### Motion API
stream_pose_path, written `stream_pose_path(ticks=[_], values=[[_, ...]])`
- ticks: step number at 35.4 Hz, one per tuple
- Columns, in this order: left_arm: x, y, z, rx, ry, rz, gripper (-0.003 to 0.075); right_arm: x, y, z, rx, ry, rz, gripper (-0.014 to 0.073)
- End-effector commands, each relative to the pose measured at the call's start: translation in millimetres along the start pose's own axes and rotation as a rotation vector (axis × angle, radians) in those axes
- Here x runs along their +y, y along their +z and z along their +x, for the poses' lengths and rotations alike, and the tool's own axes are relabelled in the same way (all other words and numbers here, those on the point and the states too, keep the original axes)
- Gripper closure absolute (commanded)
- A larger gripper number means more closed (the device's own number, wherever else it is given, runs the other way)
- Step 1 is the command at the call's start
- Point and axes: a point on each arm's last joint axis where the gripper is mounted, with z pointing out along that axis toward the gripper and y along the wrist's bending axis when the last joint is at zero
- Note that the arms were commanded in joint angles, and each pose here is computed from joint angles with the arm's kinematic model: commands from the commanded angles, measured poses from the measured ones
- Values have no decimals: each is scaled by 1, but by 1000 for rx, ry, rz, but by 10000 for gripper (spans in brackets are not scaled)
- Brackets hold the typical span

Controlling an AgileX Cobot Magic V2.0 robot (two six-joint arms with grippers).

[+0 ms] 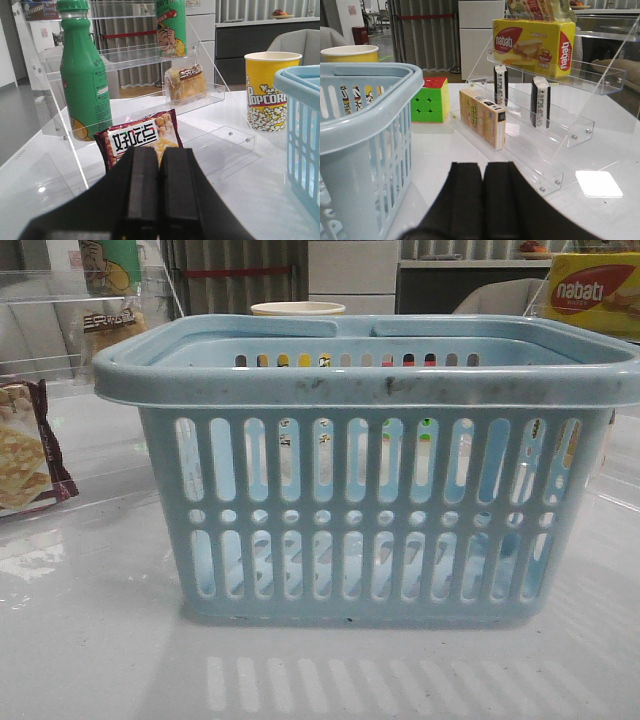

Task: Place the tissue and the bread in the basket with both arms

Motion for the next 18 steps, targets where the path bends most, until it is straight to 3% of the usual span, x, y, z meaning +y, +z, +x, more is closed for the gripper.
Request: stream_pose_path(ticks=[1, 13, 18], values=[[1, -2, -10, -107, -10, -6, 622, 0, -2, -9, -110, -14, 0, 538], [1, -2, -10, -110, -10, -6, 622, 0, -2, -9, -110, -14, 0, 538], [2, -3, -18, -195, -11, -15, 622, 0, -2, -12, -142, -15, -1, 538]])
